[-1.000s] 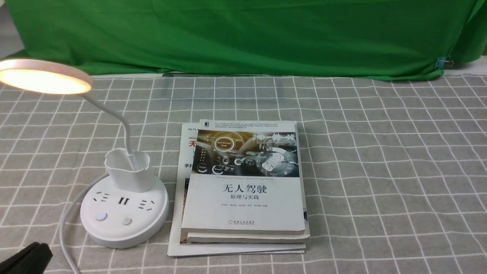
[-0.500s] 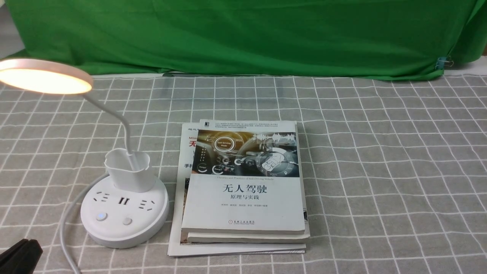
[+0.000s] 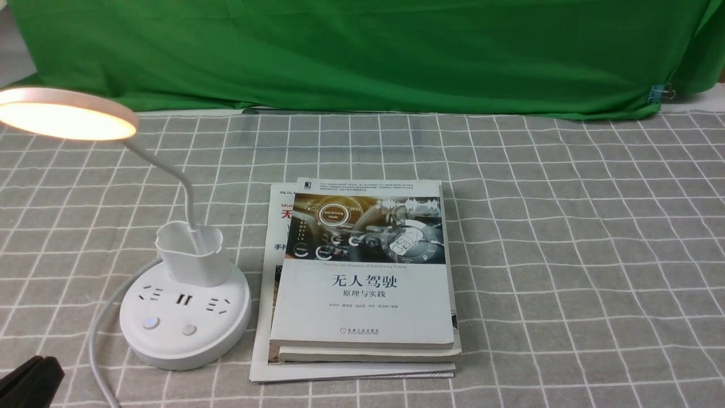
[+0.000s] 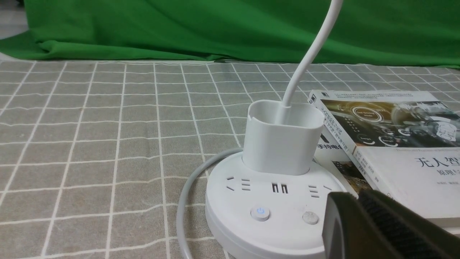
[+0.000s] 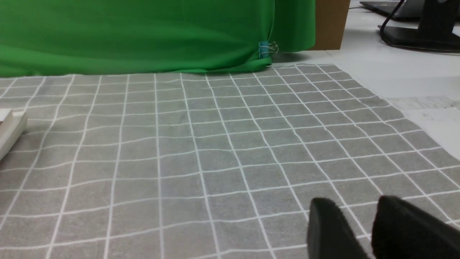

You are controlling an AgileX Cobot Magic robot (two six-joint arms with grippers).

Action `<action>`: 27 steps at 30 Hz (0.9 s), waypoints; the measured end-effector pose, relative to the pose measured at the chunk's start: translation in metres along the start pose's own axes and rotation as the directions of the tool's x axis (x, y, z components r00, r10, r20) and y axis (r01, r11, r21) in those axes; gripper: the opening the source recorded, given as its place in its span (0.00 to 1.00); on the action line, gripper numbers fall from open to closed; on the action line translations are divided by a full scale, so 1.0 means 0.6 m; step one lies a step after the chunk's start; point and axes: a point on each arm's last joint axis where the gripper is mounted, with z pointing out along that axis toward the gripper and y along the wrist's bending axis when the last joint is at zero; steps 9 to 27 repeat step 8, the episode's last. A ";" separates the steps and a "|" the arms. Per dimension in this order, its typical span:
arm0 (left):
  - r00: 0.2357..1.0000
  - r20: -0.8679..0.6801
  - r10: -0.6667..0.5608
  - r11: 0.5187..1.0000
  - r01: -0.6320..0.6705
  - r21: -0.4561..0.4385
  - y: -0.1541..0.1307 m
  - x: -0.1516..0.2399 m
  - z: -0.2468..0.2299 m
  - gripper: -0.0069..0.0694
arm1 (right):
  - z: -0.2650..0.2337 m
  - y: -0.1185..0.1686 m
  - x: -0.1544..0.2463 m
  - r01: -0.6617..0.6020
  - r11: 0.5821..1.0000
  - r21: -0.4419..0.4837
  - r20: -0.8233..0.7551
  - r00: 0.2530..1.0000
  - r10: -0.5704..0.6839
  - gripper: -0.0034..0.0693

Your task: Turn on the desk lamp on the grey coffee tablecloth with your hand.

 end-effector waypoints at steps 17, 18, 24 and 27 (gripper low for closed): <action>1.000 0.000 0.000 1.000 0.000 0.000 0.000 0.000 0.000 0.14 | 0.000 0.000 0.000 0.000 1.000 0.000 0.000 1.000 0.000 0.38; 1.000 0.000 0.000 1.000 0.000 0.000 0.000 0.000 0.000 0.14 | 0.000 0.000 0.000 0.000 1.000 0.000 0.000 1.000 0.000 0.38; 1.000 0.000 0.000 1.000 0.000 0.000 0.000 0.000 0.000 0.14 | 0.000 0.000 0.000 0.000 1.000 0.000 0.000 1.000 0.000 0.38; 1.000 0.000 0.000 1.000 0.000 0.000 0.000 0.000 0.000 0.14 | 0.000 0.000 0.000 0.000 1.000 0.000 0.000 1.000 0.000 0.38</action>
